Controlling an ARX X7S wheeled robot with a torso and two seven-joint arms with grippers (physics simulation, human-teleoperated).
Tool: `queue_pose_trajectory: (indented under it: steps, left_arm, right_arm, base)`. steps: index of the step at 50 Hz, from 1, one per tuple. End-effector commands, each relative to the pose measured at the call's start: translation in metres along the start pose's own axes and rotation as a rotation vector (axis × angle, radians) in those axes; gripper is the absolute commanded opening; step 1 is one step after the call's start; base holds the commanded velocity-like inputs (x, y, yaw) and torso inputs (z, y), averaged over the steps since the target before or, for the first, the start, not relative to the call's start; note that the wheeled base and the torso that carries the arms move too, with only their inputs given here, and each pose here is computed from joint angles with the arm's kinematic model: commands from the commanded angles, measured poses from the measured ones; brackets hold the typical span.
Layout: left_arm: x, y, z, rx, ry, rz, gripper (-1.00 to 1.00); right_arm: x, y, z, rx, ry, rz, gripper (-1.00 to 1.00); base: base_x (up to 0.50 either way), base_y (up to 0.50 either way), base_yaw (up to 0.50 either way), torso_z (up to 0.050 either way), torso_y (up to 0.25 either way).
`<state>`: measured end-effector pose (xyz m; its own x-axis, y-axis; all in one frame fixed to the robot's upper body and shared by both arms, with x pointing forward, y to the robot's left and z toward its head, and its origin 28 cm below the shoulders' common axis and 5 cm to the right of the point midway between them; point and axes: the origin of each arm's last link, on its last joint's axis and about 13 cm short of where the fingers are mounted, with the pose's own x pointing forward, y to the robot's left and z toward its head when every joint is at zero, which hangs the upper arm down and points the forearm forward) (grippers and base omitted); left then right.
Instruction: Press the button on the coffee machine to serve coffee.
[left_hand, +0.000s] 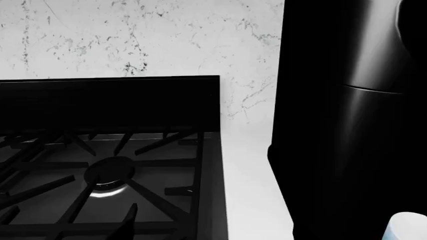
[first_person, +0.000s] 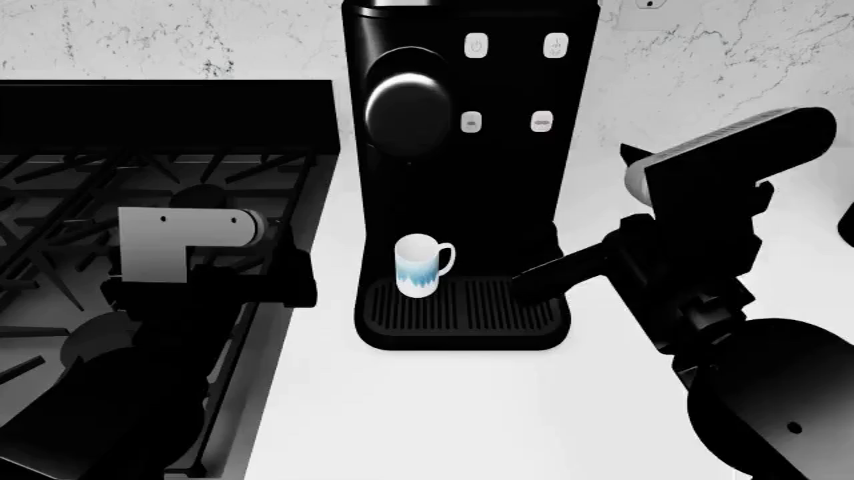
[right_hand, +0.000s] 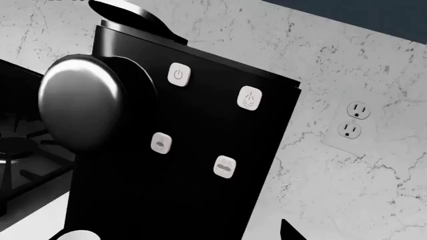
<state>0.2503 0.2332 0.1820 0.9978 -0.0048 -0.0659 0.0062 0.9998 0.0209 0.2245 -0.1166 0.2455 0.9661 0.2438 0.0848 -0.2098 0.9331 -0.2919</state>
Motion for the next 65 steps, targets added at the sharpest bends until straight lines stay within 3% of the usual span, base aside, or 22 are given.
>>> queue_pose_trajectory:
  steps: [1,4,15,21,22,27,28,65]
  left_arm:
    - [-0.001,0.001,-0.001,0.001,0.003,-0.005,1.0]
    - [-0.001,-0.001,-0.001,0.004,0.003,-0.006,1.0]
    - [-0.002,0.002,-0.001,0.01,0.006,-0.006,1.0]
    - [-0.002,0.003,-0.002,0.009,0.008,-0.004,1.0]
    - [-0.002,0.003,-0.002,0.009,0.008,-0.003,1.0]
    - [-0.001,0.001,-0.002,0.007,0.008,-0.004,1.0]
    - [-0.002,0.001,-0.002,0.008,0.009,-0.004,1.0]
    - [-0.002,0.002,-0.004,0.006,0.008,0.002,1.0]
  right_arm:
    - [0.013,0.0,0.014,-0.148,-0.01,0.15,1.0]
    - [0.022,-0.004,0.015,-0.154,-0.053,0.191,1.0]
    - [0.04,-0.009,0.011,-0.204,0.001,0.271,1.0]
    - [0.043,-0.011,0.013,-0.244,0.015,0.264,1.0]
    - [0.044,-0.012,0.013,-0.283,0.022,0.251,1.0]
    - [0.047,-0.013,0.016,-0.288,0.015,0.244,1.0]
    - [0.048,-0.012,0.018,-0.289,0.009,0.24,-1.0]
    - [0.06,-0.001,0.027,-0.293,-0.073,0.263,-1.0]
  base:
    - [0.0,0.0,0.0,0.0,0.0]
    - [0.0,0.0,0.0,0.0,0.0]
    - [0.0,0.0,0.0,0.0,0.0]
    - [0.0,0.0,0.0,0.0,0.0]
    - [0.0,0.0,0.0,0.0,0.0]
    - [0.0,0.0,0.0,0.0,0.0]
    - [0.0,0.0,0.0,0.0,0.0]
    - [0.0,0.0,0.0,0.0,0.0]
